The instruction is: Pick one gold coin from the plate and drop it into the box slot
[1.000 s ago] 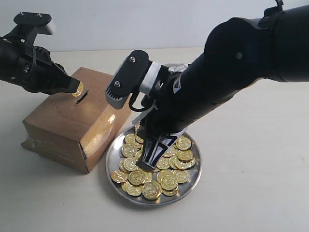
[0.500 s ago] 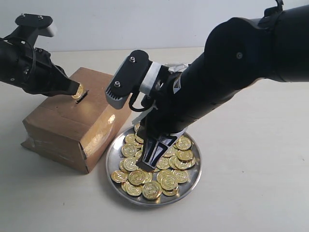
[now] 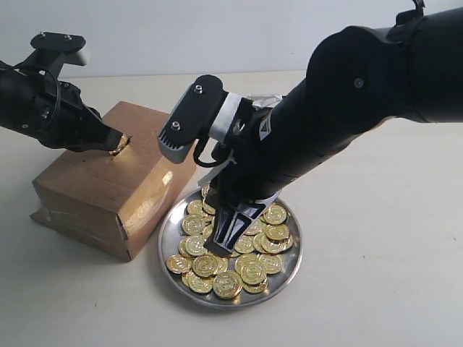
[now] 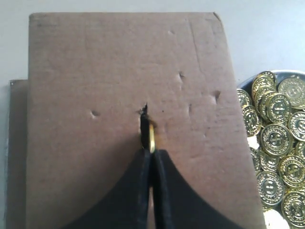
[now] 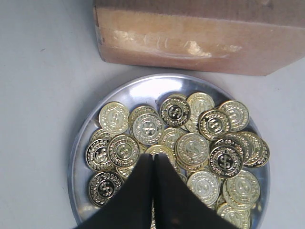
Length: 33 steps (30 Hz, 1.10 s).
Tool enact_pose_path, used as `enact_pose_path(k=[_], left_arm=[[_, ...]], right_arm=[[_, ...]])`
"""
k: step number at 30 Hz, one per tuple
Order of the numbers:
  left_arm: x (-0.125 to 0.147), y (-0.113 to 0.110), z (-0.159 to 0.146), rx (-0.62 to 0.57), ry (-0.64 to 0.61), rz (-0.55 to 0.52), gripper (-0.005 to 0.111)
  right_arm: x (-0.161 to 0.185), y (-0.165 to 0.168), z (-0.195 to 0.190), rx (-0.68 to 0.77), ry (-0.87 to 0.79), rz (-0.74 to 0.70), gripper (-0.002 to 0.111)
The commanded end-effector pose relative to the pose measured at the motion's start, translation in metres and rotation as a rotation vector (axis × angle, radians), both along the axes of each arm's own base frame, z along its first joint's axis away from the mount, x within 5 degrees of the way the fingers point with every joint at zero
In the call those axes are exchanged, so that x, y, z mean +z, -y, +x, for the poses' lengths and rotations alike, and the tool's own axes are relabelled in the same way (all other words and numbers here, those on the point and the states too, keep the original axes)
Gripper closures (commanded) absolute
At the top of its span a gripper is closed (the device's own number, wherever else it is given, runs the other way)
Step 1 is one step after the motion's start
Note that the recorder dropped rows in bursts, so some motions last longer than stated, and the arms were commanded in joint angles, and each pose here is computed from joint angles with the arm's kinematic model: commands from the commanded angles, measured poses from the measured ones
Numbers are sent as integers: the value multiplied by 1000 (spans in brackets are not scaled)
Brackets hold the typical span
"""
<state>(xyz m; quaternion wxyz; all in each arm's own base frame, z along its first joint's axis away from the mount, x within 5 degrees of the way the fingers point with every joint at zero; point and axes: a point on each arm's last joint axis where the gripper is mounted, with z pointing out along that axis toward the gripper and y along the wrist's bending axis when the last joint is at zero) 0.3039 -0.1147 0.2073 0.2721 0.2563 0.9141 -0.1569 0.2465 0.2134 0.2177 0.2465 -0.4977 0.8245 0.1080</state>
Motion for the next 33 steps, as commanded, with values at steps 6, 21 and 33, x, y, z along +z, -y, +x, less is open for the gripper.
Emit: enact_pose_path(k=[6,21,33], left_arm=[[-1,1,-1,2,-4,-3,99],[21,2,-4,0,32,-45,65],[118,-11,-52,27,316,-164,107]], right_arm=[[1,0,0,4,7,-1,108],[1,-1,1,2,26,8,108],[37,-11,37,-162,490,302,108]])
